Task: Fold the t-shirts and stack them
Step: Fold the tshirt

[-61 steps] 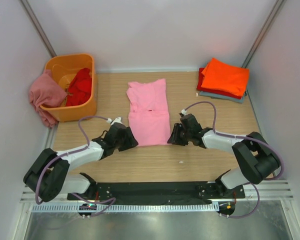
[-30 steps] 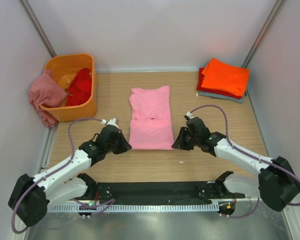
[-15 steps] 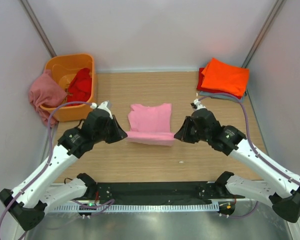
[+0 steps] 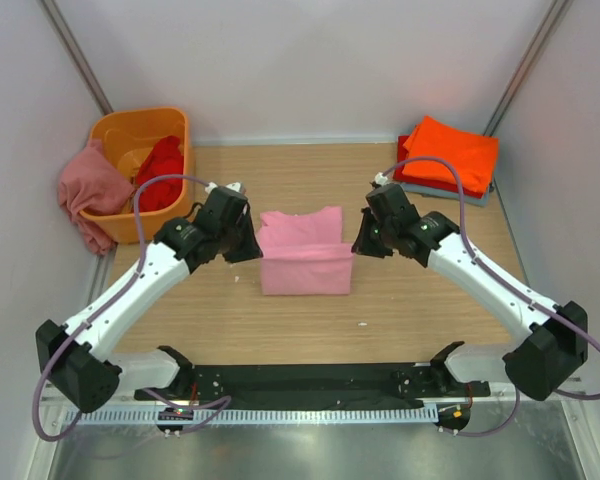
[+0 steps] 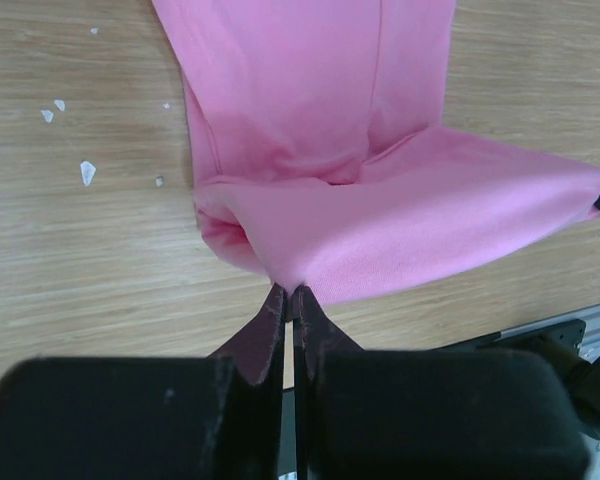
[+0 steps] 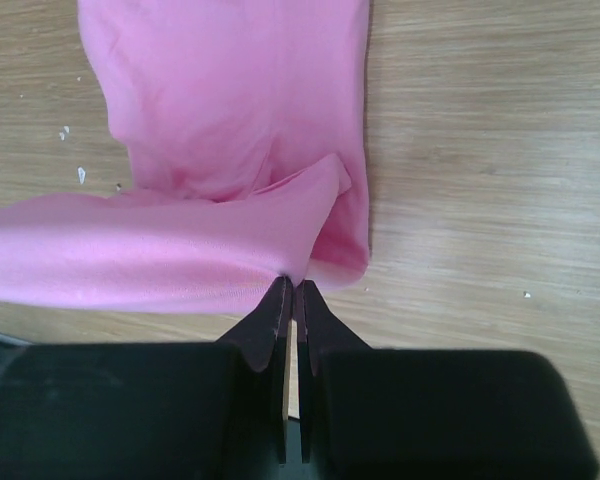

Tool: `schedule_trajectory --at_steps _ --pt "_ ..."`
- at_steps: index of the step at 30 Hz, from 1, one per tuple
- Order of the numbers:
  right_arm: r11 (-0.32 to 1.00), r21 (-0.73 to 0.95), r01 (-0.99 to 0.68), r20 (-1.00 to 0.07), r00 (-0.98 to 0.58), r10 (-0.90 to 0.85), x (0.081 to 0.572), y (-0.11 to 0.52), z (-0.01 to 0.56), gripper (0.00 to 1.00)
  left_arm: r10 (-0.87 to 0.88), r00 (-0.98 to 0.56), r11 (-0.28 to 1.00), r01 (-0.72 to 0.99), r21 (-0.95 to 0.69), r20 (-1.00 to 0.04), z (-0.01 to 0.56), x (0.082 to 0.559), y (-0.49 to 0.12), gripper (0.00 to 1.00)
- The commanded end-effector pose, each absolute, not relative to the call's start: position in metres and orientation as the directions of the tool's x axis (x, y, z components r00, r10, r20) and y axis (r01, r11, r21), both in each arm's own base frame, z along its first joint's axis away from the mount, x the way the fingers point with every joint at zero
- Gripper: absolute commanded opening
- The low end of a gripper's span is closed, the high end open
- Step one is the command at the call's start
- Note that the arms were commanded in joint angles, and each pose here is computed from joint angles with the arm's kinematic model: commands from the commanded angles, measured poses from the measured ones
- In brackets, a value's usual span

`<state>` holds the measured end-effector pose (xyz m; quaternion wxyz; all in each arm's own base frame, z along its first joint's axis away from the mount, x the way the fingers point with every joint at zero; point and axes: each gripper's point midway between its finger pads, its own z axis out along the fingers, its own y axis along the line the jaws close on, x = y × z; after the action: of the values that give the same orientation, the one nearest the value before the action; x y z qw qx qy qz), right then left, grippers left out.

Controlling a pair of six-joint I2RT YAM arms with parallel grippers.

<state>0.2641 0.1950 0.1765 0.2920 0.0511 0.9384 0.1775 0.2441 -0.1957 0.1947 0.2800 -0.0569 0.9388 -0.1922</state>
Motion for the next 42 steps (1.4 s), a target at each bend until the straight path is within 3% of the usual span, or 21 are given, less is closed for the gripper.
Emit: schedule_trajectory --at_steps 1,12,16,17,18,19,20,21,22,23,24,28,30,31,33,36,42 --pt "0.932 0.360 -0.048 -0.586 -0.789 0.186 0.287 0.195 0.195 0.01 -0.215 -0.818 0.922 0.011 -0.387 -0.534 0.206 0.266 -0.188 0.02" --pt "0.939 0.342 -0.040 -0.578 -0.796 0.177 0.332 0.199 0.185 0.01 -0.249 -0.833 0.908 -0.023 -0.419 -0.493 0.190 0.317 -0.181 0.02" --pt "0.945 0.326 0.005 -0.591 -0.779 0.208 0.390 0.193 0.178 0.01 -0.271 -0.849 0.900 -0.056 -0.432 -0.454 0.173 0.359 -0.180 0.02" --pt "0.951 0.308 0.035 -0.557 -0.804 0.210 0.411 0.193 0.149 0.02 -0.272 -0.861 0.898 -0.067 -0.436 -0.429 0.163 0.380 -0.185 0.03" --pt "0.950 0.304 0.071 -0.545 -0.805 0.235 0.430 0.181 0.142 0.08 -0.279 -0.869 0.887 -0.071 -0.456 -0.409 0.159 0.393 -0.185 0.08" --pt "0.935 0.352 0.029 -0.569 -0.787 0.239 0.460 0.192 0.166 0.44 -0.276 -0.871 0.888 -0.068 -0.455 -0.407 0.155 0.406 -0.186 0.17" --pt "0.941 0.338 0.031 -0.559 -0.798 0.227 0.474 0.188 0.162 0.63 -0.279 -0.882 0.892 -0.092 -0.442 -0.379 0.137 0.433 -0.189 0.48" --pt "0.953 0.294 0.072 -0.533 -0.815 0.226 0.493 0.180 0.135 0.75 -0.293 -0.888 0.885 -0.112 -0.451 -0.354 0.133 0.446 -0.184 0.59" --pt "0.952 0.295 0.077 -0.612 -0.750 0.250 0.521 0.177 0.176 0.88 -0.296 -0.900 0.890 -0.138 -0.435 -0.319 0.124 0.454 -0.181 0.65" --pt "0.954 0.291 0.076 -0.605 -0.757 0.245 0.524 0.175 0.181 0.91 -0.320 -0.878 0.880 -0.136 -0.456 -0.356 0.146 0.477 -0.183 0.69" --pt "0.954 0.294 0.066 -0.614 -0.752 0.241 0.532 0.177 0.184 0.94 -0.327 -0.892 0.887 -0.174 -0.428 -0.313 0.126 0.485 -0.179 0.69" --pt "0.949 0.314 -0.009 -0.719 -0.656 0.231 0.527 0.173 0.237 0.95 -0.344 -0.864 0.887 -0.170 -0.430 -0.368 0.163 0.483 -0.175 0.69" --pt "0.928 0.369 -0.048 -0.653 -0.724 0.223 0.499 0.180 0.205 0.96 -0.366 -0.820 0.875 -0.142 -0.463 -0.439 0.194 0.477 -0.172 0.69" --pt "0.907 0.412 -0.083 -0.688 -0.681 0.250 0.495 0.179 0.228 0.96 -0.364 -0.831 0.878 -0.156 -0.452 -0.422 0.184 0.465 -0.169 0.69" --pt "0.845 0.523 -0.117 -0.602 -0.752 0.268 0.460 0.192 0.203 0.96 -0.364 -0.811 0.870 -0.122 -0.477 -0.457 0.202 0.455 -0.169 0.69" --pt "0.790 0.601 -0.123 -0.532 -0.799 0.280 0.436 0.200 0.171 0.95 -0.336 -0.824 0.876 -0.095 -0.474 -0.457 0.186 0.439 -0.174 0.67" --pt "0.715 0.684 -0.145 -0.451 -0.854 0.258 0.384 0.208 0.136 0.80 -0.256 -0.869 0.872 -0.019 -0.490 -0.424 0.159 0.415 -0.213 0.58"
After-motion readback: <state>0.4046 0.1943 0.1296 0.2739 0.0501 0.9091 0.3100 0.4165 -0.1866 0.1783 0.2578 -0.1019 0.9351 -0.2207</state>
